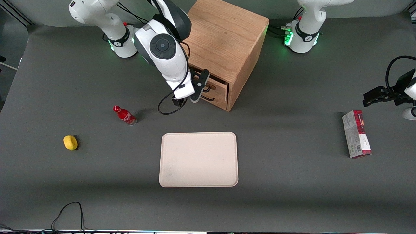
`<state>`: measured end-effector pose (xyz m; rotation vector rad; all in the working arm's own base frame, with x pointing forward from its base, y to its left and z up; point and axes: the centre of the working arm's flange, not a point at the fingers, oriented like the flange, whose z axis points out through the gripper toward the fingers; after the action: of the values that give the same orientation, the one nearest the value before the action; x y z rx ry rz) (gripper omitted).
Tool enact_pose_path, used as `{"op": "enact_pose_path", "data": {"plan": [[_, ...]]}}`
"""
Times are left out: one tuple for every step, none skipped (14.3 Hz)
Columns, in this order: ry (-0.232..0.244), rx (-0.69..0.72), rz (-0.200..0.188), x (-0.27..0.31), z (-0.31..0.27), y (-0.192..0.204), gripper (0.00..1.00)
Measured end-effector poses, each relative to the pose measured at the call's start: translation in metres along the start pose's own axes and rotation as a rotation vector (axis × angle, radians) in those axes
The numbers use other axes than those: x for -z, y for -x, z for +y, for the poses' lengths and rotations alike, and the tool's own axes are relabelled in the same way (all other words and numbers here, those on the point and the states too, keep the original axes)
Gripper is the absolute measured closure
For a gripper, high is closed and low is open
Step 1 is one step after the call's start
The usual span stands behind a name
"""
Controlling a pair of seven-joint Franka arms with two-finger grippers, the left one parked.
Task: Open upper drawer
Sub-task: 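Pull the upper drawer handle outward with the right gripper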
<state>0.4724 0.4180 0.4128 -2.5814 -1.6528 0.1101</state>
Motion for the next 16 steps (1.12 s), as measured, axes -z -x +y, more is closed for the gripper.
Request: {"op": "enact_pose_path", "data": {"plan": [[0.0,-0.001,0.0,0.0,0.001,0.0,0.0],[0.0,-0.003,-0.001,-0.001,0.002,0.0,0.0],[0.0,-0.004,-0.003,-0.002,0.003,0.001,0.0],[0.0,-0.007,-0.006,-0.004,0.004,0.001,0.0],[0.001,-0.011,-0.006,-0.006,0.007,0.001,0.0],[0.004,-0.017,-0.004,-0.007,0.011,0.001,0.0],[0.006,-0.024,-0.002,-0.007,0.015,0.002,0.0],[0.008,-0.03,0.001,-0.006,0.021,0.004,0.0],[0.011,-0.032,0.006,-0.004,0.026,0.004,0.0],[0.013,-0.034,0.011,-0.001,0.03,0.005,0.0],[0.016,-0.038,0.016,0.001,0.033,0.004,0.0],[0.018,-0.041,0.02,0.002,0.037,0.003,0.0],[0.02,-0.045,0.022,0.002,0.04,0.002,0.0],[0.021,-0.049,0.023,0.002,0.044,0.001,0.0],[0.022,-0.055,0.024,0.002,0.048,0.001,0.0],[0.024,-0.057,0.025,0.001,0.054,0.001,0.0]]}}
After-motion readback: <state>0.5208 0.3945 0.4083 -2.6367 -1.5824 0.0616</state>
